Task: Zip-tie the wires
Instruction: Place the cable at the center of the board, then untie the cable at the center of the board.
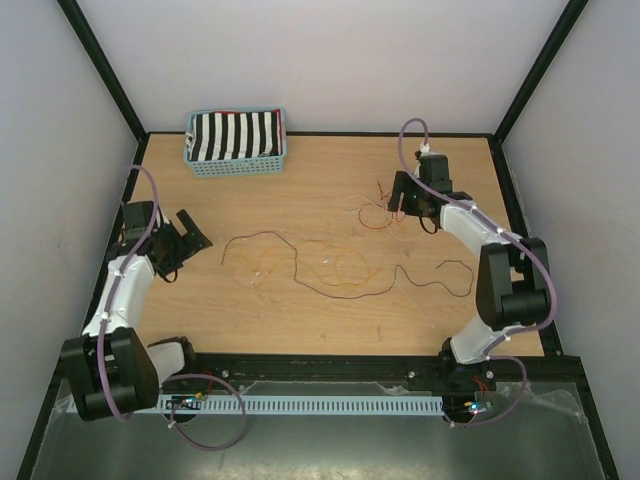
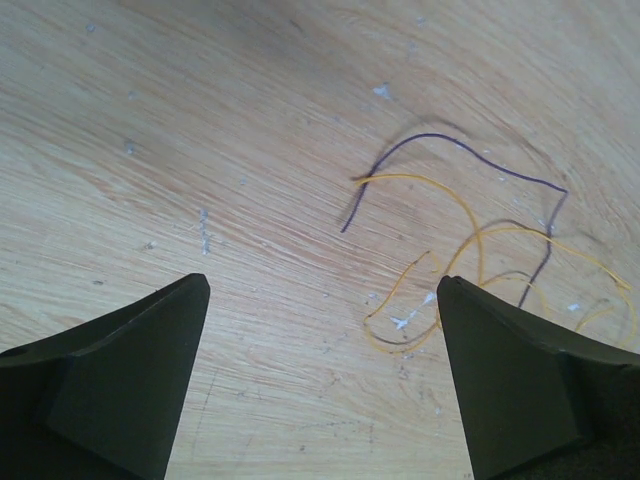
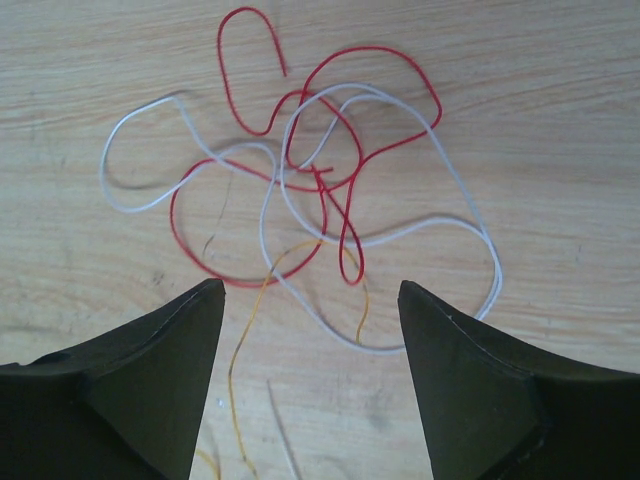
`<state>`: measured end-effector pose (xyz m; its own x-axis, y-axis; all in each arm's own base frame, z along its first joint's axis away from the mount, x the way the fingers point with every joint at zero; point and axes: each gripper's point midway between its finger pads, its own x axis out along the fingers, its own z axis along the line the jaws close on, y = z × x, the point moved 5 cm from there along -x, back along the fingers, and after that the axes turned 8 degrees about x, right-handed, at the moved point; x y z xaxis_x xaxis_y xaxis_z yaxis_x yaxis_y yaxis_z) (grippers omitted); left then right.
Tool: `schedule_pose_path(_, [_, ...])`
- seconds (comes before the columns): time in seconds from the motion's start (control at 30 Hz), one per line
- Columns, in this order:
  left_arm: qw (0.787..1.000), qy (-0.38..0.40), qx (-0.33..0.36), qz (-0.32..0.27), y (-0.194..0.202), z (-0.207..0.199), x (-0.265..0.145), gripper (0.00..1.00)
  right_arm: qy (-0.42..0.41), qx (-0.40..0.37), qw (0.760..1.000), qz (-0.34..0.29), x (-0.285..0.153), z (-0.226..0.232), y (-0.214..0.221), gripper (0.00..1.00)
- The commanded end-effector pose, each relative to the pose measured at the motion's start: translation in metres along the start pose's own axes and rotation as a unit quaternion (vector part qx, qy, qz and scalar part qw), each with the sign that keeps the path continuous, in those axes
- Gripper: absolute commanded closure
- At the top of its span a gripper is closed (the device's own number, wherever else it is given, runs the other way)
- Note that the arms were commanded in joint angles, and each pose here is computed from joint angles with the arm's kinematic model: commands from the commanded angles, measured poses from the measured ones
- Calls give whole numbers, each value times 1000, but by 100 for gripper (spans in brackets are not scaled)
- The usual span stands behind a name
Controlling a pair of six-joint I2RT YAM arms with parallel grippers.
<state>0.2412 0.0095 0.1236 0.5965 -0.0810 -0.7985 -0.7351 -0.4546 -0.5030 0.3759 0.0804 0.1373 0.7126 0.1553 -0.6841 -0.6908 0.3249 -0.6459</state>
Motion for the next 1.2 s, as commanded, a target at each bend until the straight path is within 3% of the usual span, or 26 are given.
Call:
schedule_pose_path(0.0, [997, 50, 42, -32, -24, -20, -26, 1, 20, -19, 999, -25, 19, 0, -19, 20])
schedule_pose_path(0.1, [990, 99, 78, -61, -44, -38, -45, 1, 29, -34, 999, -6, 34, -4, -14, 25])
schedule_pose_path(0.23, [972, 173, 120, -102, -66, -66, -76, 1, 10, -35, 999, 26, 48, -2, -2, 41])
schedule_pose_path(0.3, [962, 203, 138, -117, -74, -78, -90, 1, 12, -38, 999, 34, 51, -3, 0, 60])
schedule_pose_path(0.37, [952, 229, 154, -129, -80, -87, -103, 1, 15, -40, 999, 29, 46, -1, -7, 88])
schedule_pose_path(0.43, [943, 252, 170, -138, -86, -96, -113, 1, 13, -42, 999, 3, 35, 6, -25, 100])
schedule_pose_path(0.67, [904, 282, 276, -163, -97, -141, -126, 1, -36, -52, 991, -116, -40, 54, -117, 100])
schedule_pose_path(0.83, [861, 345, 320, -190, -107, -186, -126, 1, -87, -57, 974, -203, -102, 87, -173, 100])
schedule_pose_path(1.0, [833, 374, 348, -211, -122, -225, -127, 1, -150, -65, 952, -259, -150, 117, -211, 100])
schedule_pose_path(1.17, [804, 401, 375, -230, -135, -264, -125, 1, -209, -82, 936, -273, -184, 136, -219, 100])
